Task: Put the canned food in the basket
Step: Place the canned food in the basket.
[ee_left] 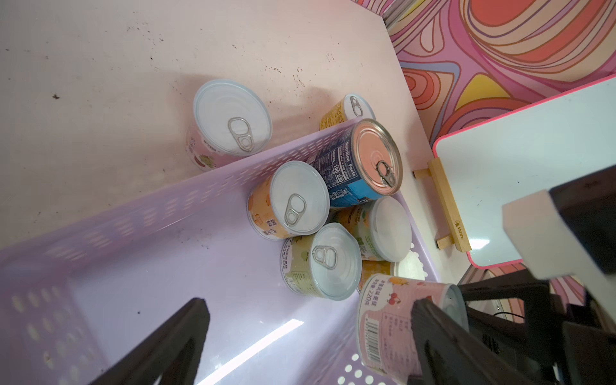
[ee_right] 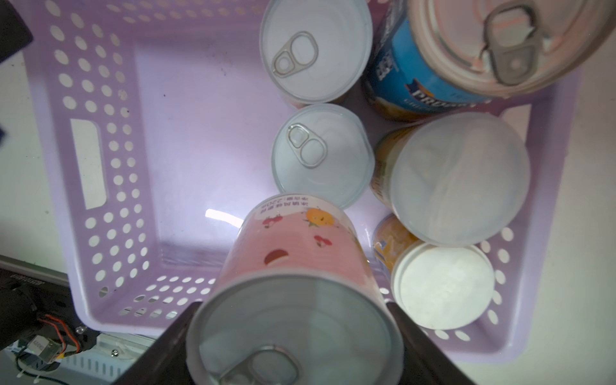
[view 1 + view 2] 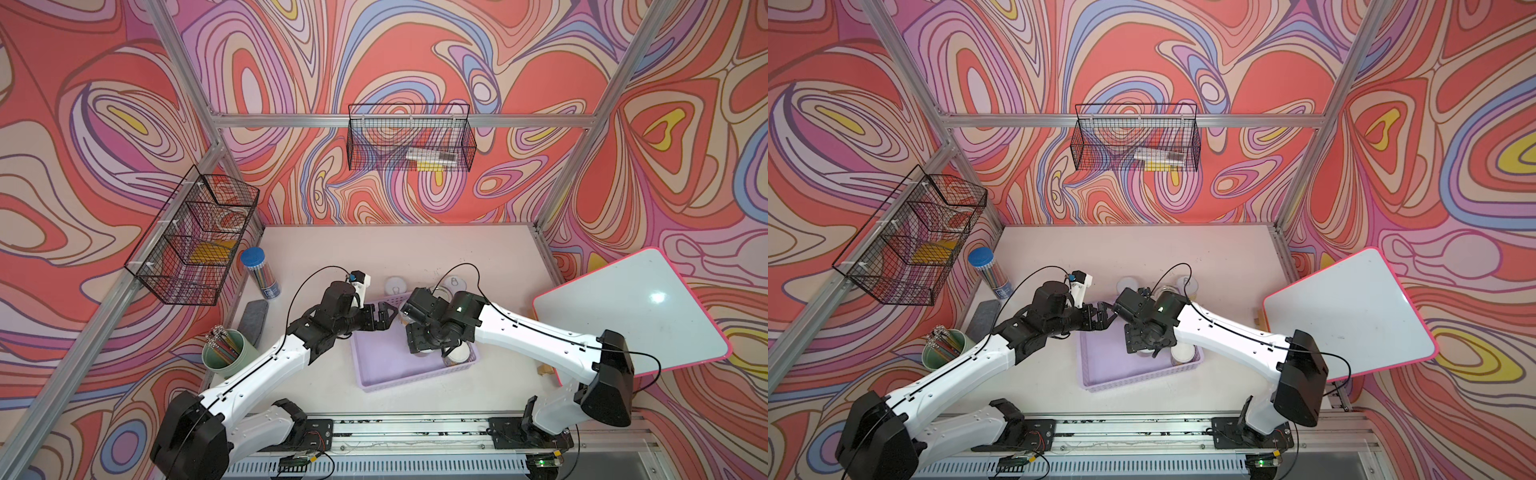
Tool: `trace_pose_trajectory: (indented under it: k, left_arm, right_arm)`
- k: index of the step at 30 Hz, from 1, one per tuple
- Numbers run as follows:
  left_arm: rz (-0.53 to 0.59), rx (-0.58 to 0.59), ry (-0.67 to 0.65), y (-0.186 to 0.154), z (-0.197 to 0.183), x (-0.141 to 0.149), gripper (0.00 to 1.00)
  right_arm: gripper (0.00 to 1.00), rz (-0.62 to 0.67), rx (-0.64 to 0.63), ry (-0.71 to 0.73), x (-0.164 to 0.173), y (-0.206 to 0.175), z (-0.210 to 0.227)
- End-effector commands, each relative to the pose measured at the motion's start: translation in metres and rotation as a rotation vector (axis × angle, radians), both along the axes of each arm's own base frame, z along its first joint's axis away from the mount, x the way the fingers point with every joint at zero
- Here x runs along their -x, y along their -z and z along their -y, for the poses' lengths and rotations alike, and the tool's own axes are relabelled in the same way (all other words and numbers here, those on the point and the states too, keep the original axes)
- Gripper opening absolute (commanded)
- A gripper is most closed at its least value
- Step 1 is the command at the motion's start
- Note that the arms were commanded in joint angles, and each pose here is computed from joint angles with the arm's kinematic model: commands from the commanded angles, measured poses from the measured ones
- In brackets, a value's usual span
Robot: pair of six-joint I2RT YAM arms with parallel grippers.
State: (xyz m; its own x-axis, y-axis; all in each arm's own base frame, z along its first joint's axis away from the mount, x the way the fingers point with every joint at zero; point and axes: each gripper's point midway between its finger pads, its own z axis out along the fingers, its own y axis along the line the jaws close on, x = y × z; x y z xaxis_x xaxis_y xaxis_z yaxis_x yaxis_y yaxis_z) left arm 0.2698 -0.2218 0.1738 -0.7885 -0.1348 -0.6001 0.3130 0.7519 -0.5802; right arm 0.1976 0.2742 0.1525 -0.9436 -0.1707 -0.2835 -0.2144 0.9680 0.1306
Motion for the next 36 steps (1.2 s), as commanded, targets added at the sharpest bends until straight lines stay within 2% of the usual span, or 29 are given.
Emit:
trace_pose_trajectory:
  k: [1,6,19,29,36]
  left_arm:
    - [0.011,0.02,-0.012,-0.004,-0.006,0.001,0.99]
    - [0.003,0.027,-0.026,-0.002,-0.012,0.003,0.99]
    - [-0.019,0.001,-0.044,0.009,-0.016,0.0,0.99]
    - [-0.038,-0.028,-0.017,0.02,-0.015,0.006,0.99]
    - [-0.057,-0.052,0.022,0.037,-0.004,0.024,0.99]
  right_arm:
    - [0.35,0.011,-0.115,-0.012,-0.005,-0.011,-0.03]
    - [0.35,-0.024,-0.132,-0.028,-0.001,0.004,-0.038]
    - [0.34,-0.092,-0.052,-0.02,0.011,0.038,-0.024]
    - [0.33,-0.051,0.102,0.043,0.006,0.051,0.01]
    - [0.36,-0.037,0.153,0.066,0.004,0.058,0.019]
